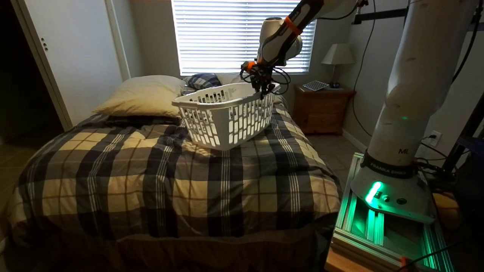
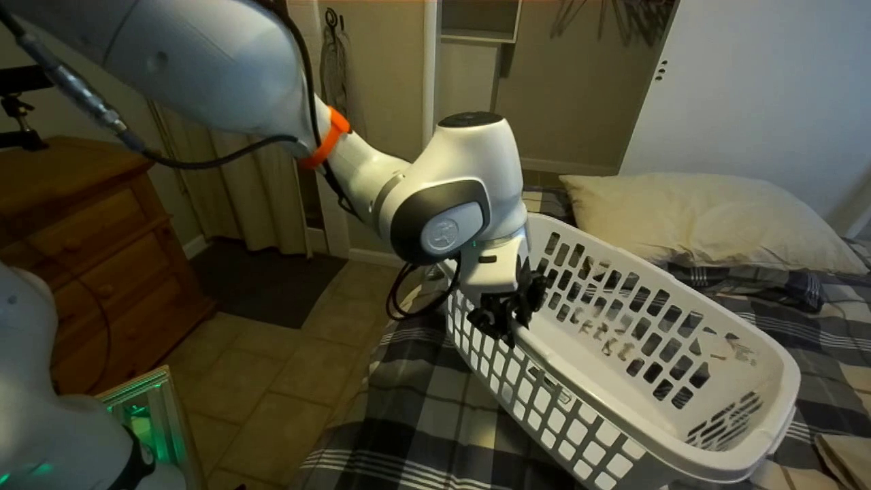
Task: Turn the laundry basket to the left
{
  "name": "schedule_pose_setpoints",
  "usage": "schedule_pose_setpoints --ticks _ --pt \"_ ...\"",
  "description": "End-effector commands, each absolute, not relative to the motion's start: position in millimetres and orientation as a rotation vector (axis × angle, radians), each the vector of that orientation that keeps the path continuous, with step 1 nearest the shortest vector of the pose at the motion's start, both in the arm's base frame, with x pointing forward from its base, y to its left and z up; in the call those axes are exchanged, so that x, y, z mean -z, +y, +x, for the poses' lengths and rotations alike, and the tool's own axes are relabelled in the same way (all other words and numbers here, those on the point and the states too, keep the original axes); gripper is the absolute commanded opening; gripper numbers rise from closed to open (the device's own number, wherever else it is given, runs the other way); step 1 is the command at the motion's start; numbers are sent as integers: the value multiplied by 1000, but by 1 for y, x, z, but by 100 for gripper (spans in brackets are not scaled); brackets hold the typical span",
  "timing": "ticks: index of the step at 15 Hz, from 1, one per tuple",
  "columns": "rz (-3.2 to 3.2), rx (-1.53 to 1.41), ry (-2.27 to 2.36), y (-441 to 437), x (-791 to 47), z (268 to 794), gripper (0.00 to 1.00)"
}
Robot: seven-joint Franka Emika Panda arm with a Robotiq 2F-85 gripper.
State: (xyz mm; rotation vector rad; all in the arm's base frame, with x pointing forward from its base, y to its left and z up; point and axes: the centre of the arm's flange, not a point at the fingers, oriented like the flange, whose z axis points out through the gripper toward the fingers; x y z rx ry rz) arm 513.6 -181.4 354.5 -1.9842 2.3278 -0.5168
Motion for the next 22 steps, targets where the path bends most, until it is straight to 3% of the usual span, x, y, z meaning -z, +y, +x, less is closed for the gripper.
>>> schedule_pose_setpoints --ticks 1,19,21,22 --pt "-1799 718 2412 -164 -393 507 7" --pt "-1343 902 2485 -70 -389 536 7" --pt "-1429 822 2527 -74 -371 535 7" --pt "-1431 819 2536 -74 -369 534 28"
